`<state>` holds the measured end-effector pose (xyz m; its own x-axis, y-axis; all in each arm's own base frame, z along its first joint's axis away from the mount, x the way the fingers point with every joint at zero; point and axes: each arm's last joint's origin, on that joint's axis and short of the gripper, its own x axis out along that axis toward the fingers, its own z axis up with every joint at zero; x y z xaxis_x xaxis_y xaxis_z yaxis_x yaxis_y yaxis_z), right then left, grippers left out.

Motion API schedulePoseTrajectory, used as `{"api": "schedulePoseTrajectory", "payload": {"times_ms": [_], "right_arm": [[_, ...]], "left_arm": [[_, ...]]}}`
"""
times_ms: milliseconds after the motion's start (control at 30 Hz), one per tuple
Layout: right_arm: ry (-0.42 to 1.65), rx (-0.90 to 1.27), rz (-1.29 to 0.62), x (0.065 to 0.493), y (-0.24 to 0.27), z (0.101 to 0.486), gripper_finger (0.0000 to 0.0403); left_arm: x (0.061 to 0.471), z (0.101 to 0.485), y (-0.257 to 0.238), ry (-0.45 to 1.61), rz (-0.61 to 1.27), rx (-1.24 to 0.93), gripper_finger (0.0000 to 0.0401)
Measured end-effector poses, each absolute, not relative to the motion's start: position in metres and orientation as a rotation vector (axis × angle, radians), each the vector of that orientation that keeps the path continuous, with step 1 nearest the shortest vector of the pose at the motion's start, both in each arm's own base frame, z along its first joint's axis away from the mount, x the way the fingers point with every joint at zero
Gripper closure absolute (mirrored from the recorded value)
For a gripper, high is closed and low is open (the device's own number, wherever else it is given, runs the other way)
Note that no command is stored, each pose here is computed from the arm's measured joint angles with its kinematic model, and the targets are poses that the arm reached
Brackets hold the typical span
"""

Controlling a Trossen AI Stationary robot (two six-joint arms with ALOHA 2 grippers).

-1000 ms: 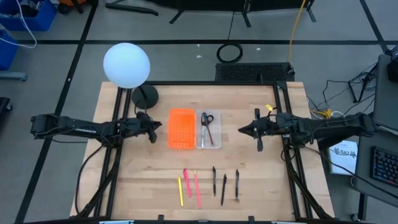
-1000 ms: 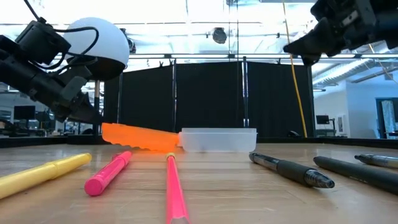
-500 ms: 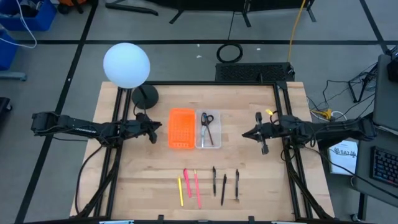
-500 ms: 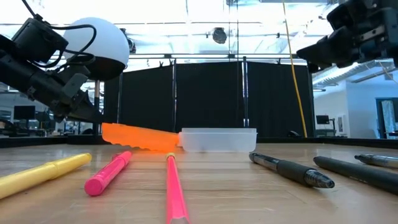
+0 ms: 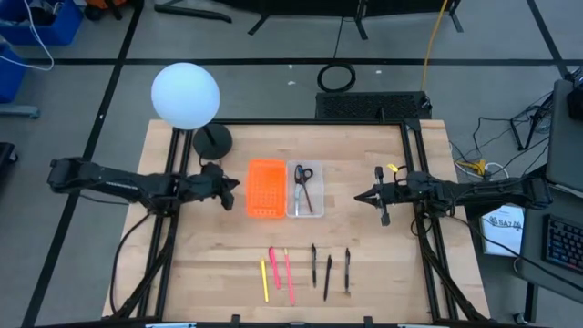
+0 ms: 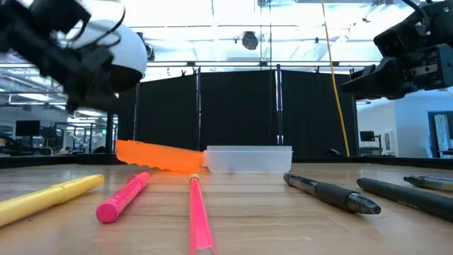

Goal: Pick & place school supplies into a supply box
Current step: Put the yellow pen into the orange supply box

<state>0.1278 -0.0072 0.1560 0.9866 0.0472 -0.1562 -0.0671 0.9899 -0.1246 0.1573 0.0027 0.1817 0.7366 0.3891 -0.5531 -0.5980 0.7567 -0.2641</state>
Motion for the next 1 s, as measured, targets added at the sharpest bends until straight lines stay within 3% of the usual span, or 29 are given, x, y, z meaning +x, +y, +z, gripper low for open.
{"api": "schedulePoseTrajectory", "payload": {"times_ms": [233, 333, 500, 700, 1000], "right_arm": [[0.147, -0.121, 0.056, 0.128, -0.007, 0.157, 0.0403], [0.144, -0.077, 0.076, 0.128, -0.006, 0.157, 0.0403], [0.087, -0.024, 0.266, 0.125, -0.001, 0.163, 0.0403], [-0.005, -0.005, 0.375, 0.120, 0.003, 0.173, 0.0403], [-0.059, -0.020, 0.391, 0.115, 0.004, 0.178, 0.0403]], "left_arm": [[0.179, 0.275, -0.043, 0.709, 0.608, -0.524, 0.0398], [0.182, 0.298, -0.066, 0.874, 0.749, -0.584, 0.0399], [0.195, 0.323, -0.120, 1.028, 0.874, -0.569, 0.0399], [0.205, 0.325, -0.180, 0.955, 0.833, -0.558, 0.0400], [0.222, 0.266, -0.233, 1.012, 0.936, -0.742, 0.0399]]}}
